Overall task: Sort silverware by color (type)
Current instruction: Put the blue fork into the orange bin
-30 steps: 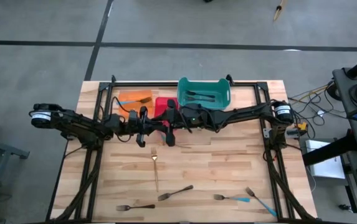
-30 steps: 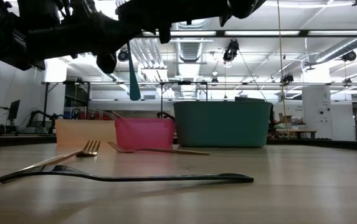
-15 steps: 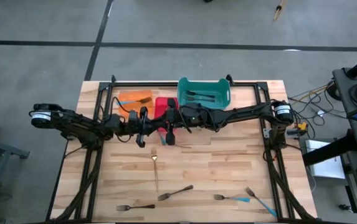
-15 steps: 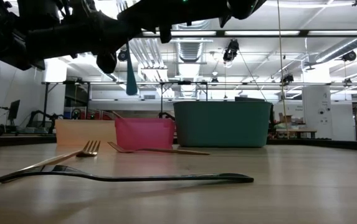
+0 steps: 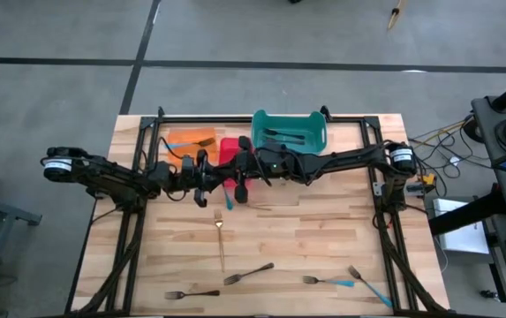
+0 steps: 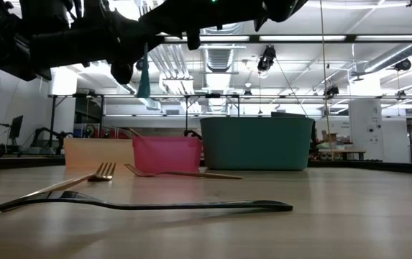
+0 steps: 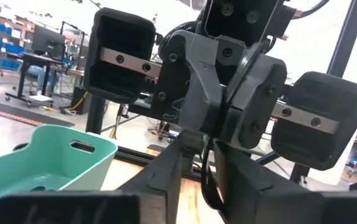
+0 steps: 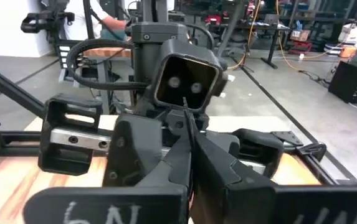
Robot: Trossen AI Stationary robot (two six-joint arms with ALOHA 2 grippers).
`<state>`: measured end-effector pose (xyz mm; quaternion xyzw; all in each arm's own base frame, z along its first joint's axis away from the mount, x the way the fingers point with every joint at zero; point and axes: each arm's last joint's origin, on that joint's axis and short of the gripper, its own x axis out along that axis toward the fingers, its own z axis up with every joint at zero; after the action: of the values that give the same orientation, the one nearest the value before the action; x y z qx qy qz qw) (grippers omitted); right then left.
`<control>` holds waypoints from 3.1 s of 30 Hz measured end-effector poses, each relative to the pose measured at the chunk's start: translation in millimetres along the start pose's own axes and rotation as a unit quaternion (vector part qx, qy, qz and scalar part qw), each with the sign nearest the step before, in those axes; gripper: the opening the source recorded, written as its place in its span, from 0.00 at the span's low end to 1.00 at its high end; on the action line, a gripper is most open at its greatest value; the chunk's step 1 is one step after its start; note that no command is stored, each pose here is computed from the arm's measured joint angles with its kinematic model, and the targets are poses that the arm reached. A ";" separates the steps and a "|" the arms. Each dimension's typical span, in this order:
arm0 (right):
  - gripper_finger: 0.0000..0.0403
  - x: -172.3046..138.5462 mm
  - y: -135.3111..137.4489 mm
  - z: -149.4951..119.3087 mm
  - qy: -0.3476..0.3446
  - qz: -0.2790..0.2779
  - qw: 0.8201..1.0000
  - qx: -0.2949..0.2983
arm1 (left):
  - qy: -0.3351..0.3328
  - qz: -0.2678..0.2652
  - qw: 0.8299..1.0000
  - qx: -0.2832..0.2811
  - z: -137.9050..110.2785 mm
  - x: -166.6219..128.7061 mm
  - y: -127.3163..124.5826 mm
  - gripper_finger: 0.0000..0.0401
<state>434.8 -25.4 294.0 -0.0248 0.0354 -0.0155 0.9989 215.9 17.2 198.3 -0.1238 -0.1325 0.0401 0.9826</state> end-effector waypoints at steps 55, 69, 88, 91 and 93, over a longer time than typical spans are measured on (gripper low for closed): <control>0.02 -50.4 -6.9 -44.7 -0.103 -0.291 0.950 -0.042 | 0.149 0.256 0.935 0.196 -9.8 71.0 4.0 0.01; 0.18 -49.5 -7.7 -48.1 -0.096 -0.288 0.953 -0.011 | 0.245 0.257 0.908 0.222 16.2 88.7 -4.3 0.00; 0.44 -55.8 -12.0 -46.2 -0.042 -0.293 0.955 0.000 | 0.384 0.273 0.841 0.264 46.9 62.2 0.6 0.00; 0.44 -59.0 -11.9 -44.9 -0.021 -0.291 0.956 -0.002 | 0.427 0.283 0.811 0.283 58.9 60.7 8.1 0.00; 0.44 -63.2 -11.9 -43.6 0.006 -0.290 0.957 -0.010 | 0.449 0.287 0.791 0.300 67.8 58.9 15.0 0.00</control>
<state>368.4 -37.3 255.6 -0.0438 0.0333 -0.3040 0.9511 253.5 54.0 272.7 0.1409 0.3839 0.2981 0.8625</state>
